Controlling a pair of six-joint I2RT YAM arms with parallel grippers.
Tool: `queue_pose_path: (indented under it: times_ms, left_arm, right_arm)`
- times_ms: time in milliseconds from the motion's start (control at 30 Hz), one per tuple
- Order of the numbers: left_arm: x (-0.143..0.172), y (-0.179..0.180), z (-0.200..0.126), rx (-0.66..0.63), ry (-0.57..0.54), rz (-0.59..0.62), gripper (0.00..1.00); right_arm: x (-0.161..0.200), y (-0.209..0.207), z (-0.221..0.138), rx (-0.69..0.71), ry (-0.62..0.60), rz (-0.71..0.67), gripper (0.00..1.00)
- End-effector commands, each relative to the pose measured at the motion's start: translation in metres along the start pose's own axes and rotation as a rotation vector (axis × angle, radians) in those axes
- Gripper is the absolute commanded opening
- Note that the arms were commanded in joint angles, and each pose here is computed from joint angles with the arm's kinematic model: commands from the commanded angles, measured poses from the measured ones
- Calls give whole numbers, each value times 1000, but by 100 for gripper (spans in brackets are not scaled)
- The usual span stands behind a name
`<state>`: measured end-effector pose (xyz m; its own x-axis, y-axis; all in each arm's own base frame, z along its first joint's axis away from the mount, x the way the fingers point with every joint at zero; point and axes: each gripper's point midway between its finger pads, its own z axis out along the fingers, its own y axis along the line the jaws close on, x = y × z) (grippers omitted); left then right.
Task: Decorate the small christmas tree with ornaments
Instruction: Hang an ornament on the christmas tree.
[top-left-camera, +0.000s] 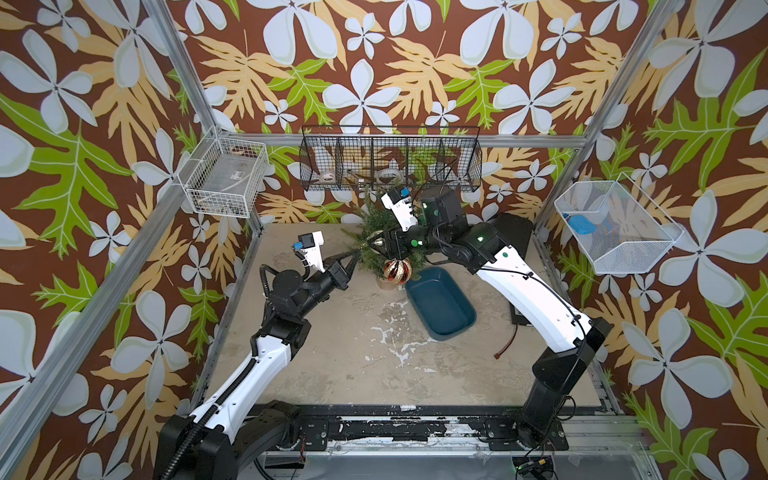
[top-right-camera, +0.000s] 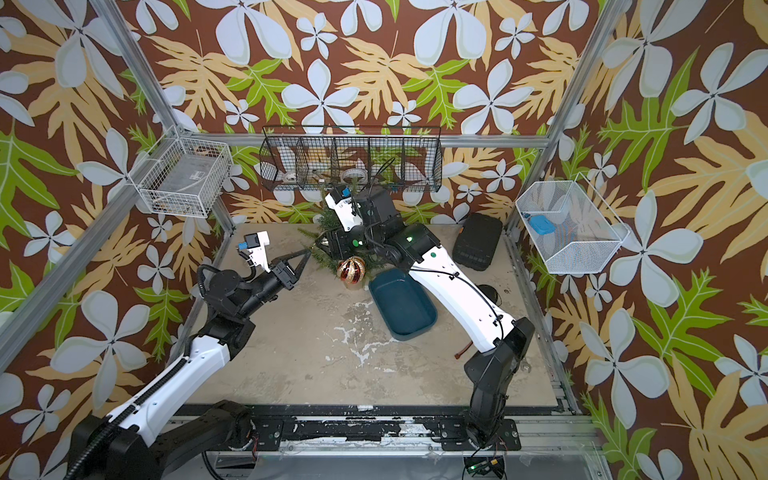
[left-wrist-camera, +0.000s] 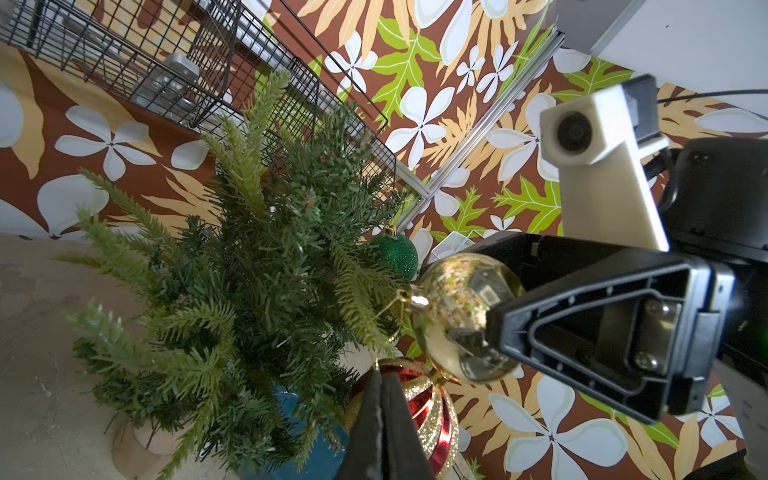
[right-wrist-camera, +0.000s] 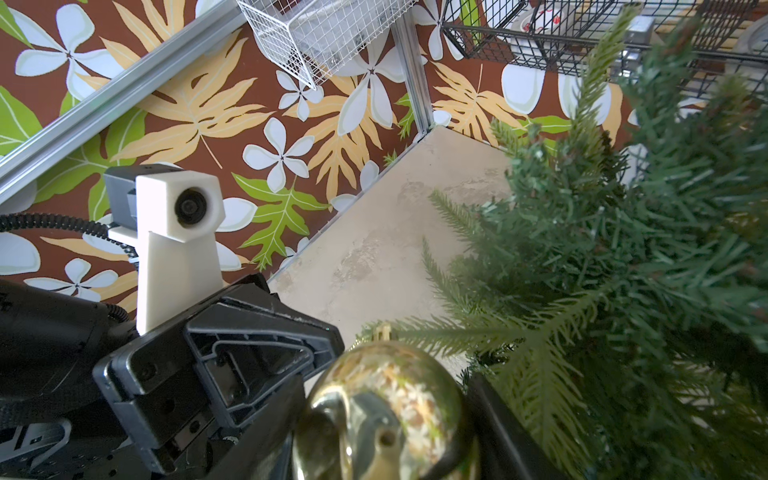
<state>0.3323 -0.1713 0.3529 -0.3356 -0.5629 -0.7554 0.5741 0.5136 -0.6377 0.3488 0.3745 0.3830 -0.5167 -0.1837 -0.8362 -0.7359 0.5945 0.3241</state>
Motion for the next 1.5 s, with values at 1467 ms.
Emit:
queue_pose_path:
  times_ms: [1467]
  left_arm:
    - [-4,1,25,0,8,19,8]
  right_arm:
    - [-1,-16,-8,105,-17,-33,61]
